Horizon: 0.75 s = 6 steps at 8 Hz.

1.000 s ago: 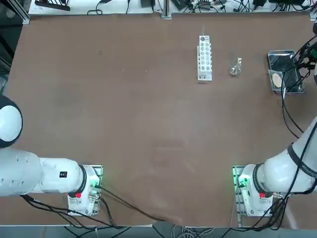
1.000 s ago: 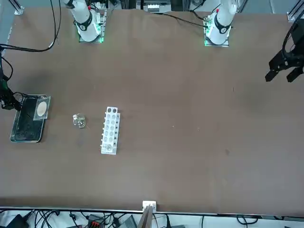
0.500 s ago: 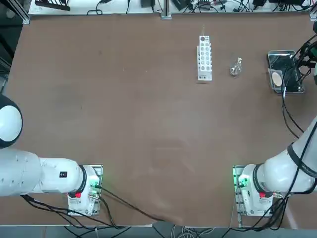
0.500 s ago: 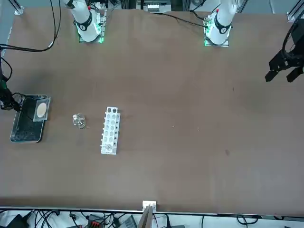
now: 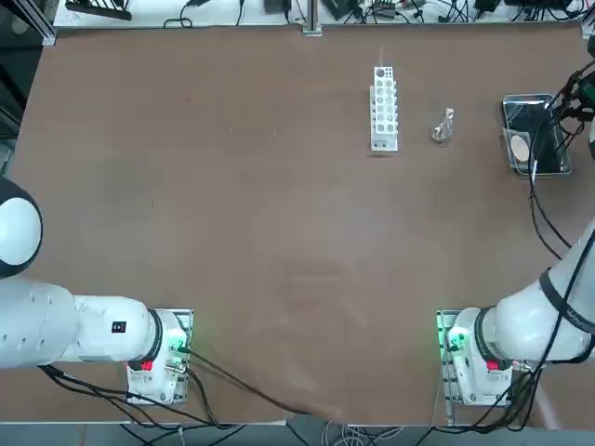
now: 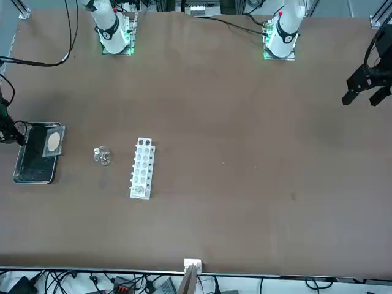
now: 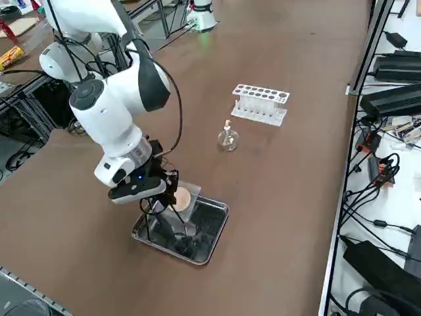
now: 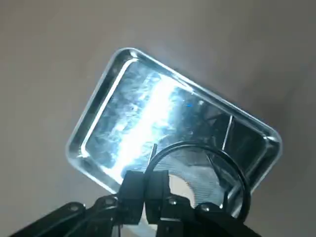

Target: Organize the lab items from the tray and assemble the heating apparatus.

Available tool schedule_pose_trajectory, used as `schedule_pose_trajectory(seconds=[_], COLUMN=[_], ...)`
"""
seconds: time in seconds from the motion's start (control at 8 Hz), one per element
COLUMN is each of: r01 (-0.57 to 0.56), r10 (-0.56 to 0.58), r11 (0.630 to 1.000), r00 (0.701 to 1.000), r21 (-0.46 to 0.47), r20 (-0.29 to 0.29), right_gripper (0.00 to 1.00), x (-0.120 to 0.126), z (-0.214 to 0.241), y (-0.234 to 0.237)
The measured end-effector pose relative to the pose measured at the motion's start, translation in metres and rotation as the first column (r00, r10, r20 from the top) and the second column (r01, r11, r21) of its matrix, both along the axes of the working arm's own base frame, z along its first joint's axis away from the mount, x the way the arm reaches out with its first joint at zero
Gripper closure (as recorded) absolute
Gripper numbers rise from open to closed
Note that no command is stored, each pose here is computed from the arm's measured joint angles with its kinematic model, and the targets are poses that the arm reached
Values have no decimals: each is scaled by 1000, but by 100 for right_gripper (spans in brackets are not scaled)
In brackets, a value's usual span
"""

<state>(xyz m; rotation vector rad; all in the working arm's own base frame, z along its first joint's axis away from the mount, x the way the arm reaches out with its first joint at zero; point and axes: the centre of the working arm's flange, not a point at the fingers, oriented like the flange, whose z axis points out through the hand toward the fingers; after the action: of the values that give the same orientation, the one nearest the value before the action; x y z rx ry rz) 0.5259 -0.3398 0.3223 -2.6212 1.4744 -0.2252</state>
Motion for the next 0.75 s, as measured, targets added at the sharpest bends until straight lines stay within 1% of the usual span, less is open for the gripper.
schedule_pose_trajectory(seconds=[0.12, 0.38, 0.5, 0.75], r01=[-18, -62, -79, -88], r10=[18, 58, 71, 73], r11=[1000, 996, 992, 979], r00=[1000, 996, 994, 993], r21=[10, 58, 99, 182], r20=[23, 72, 82, 90], right_gripper=[94, 94, 94, 94], x=[7, 25, 32, 38], z=[16, 65, 90, 127], y=[7, 29, 40, 74])
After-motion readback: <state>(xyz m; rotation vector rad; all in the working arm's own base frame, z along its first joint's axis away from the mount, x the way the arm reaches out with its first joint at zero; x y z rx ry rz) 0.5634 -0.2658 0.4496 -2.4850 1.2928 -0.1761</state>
